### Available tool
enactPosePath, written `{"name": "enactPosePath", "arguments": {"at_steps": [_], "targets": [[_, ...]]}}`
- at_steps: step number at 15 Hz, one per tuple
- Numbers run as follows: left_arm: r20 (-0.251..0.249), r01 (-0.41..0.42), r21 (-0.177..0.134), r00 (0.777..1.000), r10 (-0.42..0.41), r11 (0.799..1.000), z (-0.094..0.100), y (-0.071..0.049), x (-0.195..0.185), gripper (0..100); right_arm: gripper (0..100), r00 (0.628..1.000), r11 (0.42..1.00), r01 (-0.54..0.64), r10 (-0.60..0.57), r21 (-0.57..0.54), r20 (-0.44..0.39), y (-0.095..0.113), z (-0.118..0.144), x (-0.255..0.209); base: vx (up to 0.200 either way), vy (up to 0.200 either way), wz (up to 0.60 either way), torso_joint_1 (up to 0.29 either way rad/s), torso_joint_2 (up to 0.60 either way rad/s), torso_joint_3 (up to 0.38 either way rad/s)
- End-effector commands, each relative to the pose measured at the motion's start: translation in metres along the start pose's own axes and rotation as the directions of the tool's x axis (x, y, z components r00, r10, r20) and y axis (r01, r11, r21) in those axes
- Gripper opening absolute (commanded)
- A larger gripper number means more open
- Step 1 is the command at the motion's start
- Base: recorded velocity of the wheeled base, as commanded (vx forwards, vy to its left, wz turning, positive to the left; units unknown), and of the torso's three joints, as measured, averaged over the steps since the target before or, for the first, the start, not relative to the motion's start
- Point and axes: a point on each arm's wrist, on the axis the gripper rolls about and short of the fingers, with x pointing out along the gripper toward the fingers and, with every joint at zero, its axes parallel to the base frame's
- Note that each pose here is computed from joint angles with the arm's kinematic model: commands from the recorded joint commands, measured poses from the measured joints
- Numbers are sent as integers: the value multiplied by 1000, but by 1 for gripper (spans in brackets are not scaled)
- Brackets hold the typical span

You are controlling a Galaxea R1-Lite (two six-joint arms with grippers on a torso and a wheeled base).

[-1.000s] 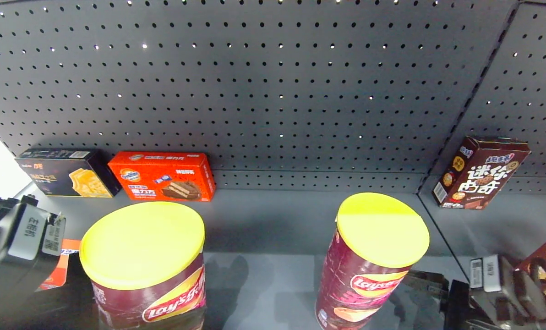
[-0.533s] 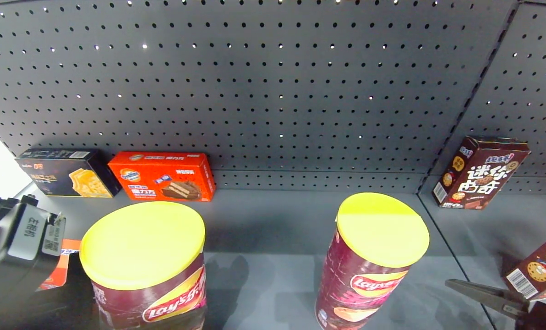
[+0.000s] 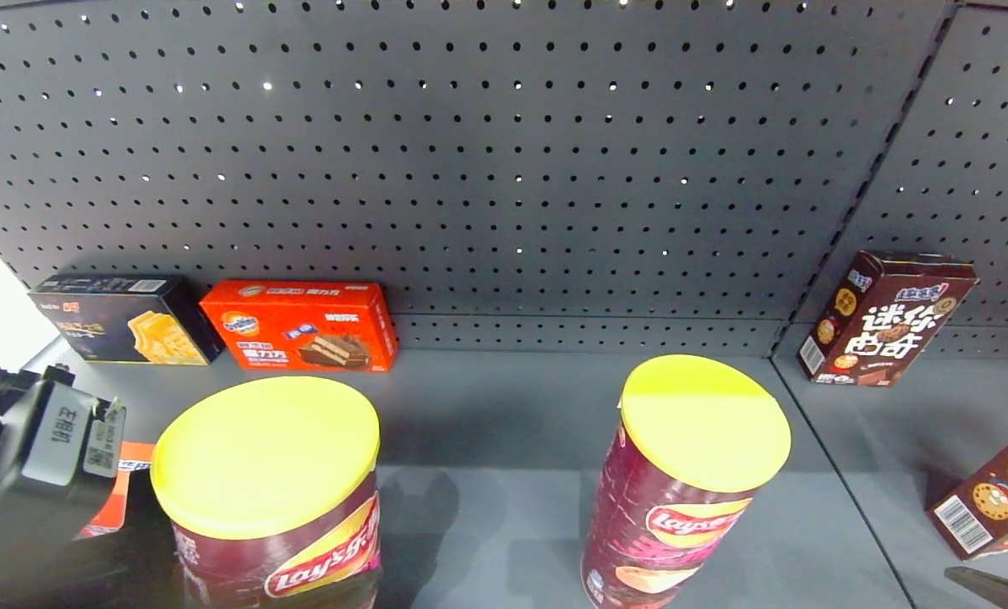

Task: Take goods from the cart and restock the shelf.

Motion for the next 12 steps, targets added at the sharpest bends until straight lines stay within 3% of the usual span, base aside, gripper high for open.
{"name": "enactPosePath", "arguments": {"at_steps": [1, 4, 5, 6, 9, 12], "targets": [[1, 0, 0, 1000, 0, 1000, 0, 0, 0, 0, 100, 990, 990, 140, -140, -3, 34, -7, -17, -27, 0, 0, 0, 0, 0, 0], [1, 2, 0, 1000, -2, 1000, 0, 0, 0, 0, 100, 972, 972, 236, -236, 7, -3, -8, -25, -32, 0, 0, 0, 0, 0, 0], [-5, 2, -1, 1000, -2, 1000, -2, 0, 0, 0, 100, 937, 939, 343, -342, 5, -74, -7, -35, -38, 0, 0, 0, 0, 0, 0], [-7, 3, -2, 1000, -3, 1000, -2, 0, 0, 0, 100, 919, 922, 386, -384, 7, -89, -7, -38, -41, 0, 0, 0, 0, 0, 0], [-8, 3, -2, 1000, -3, 1000, -3, 0, 0, 0, 100, 789, 790, 610, -597, 67, -145, -3, -42, -51, 0, 0, 0, 0, 0, 0], [-22, 6, -3, 1000, -6, 1000, -8, -1, 0, 0, 100, 668, 661, 743, -723, 104, -178, 1, -42, -54, 0, 0, 0, 0, 0, 0]]}}
